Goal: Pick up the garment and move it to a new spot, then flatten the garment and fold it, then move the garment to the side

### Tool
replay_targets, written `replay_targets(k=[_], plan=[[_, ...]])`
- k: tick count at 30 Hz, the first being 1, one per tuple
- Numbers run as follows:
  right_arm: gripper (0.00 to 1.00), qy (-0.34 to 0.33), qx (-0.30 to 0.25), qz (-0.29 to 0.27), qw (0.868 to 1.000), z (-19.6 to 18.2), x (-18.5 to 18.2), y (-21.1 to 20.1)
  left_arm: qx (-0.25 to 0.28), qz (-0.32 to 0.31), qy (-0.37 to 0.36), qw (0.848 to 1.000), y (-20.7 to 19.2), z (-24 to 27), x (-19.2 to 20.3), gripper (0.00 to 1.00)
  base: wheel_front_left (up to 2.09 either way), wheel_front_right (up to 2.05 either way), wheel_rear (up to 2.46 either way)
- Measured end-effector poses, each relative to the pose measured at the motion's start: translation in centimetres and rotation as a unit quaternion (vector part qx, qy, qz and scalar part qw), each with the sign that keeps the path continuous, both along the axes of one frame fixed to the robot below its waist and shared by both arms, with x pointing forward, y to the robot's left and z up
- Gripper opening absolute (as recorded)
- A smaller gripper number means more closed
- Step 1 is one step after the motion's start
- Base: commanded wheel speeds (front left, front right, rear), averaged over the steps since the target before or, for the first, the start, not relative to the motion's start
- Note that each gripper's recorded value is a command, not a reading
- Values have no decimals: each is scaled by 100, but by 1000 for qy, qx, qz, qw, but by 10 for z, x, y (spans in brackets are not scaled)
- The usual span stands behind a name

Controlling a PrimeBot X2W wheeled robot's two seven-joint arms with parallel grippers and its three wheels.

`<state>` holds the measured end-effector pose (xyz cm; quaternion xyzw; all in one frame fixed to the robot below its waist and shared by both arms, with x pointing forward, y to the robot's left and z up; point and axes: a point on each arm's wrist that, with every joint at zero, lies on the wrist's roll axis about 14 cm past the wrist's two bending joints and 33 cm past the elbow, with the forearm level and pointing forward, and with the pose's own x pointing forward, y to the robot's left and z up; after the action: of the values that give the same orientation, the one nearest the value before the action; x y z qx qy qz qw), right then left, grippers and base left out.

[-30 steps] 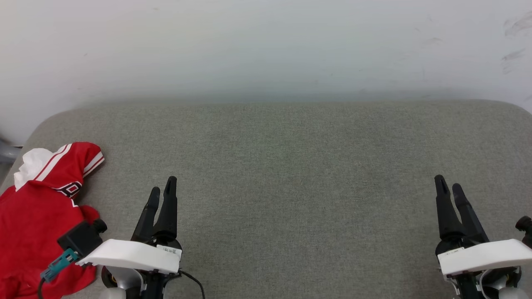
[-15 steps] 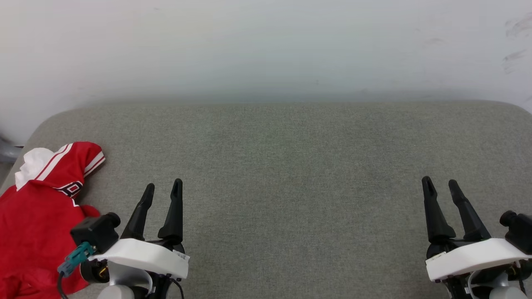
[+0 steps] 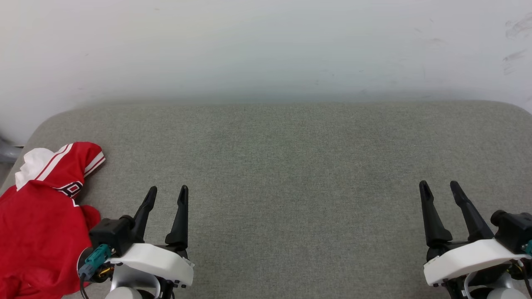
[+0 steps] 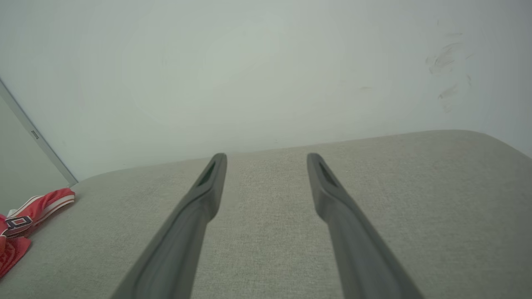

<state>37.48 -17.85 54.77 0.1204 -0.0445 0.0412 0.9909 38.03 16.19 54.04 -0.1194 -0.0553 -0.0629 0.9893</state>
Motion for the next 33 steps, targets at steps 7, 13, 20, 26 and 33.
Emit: replay_targets(k=[7, 13, 20, 26, 33], plan=[[100, 18, -32, -2, 999, -8, -2, -1, 22, 1, -5, 1000, 0, -1, -1, 100, 0, 0, 0], [100, 21, -54, -4, 998, -9, -3, -2, 42, 0, -10, 999, -1, -2, -2, 100, 0, 0, 0], [100, 21, -75, -5, 997, -9, -4, -2, 61, -2, -13, 998, -2, -4, -2, 100, 0, 0, 0], [100, 17, -89, -5, 996, -7, -3, -1, 79, -5, -18, 997, -3, -5, -3, 100, 0, 0, 0], [100, 9, -106, 2, 994, -5, -2, 5, 89, 4, -28, 996, 2, -2, -5, 100, 0, 0, 0]])
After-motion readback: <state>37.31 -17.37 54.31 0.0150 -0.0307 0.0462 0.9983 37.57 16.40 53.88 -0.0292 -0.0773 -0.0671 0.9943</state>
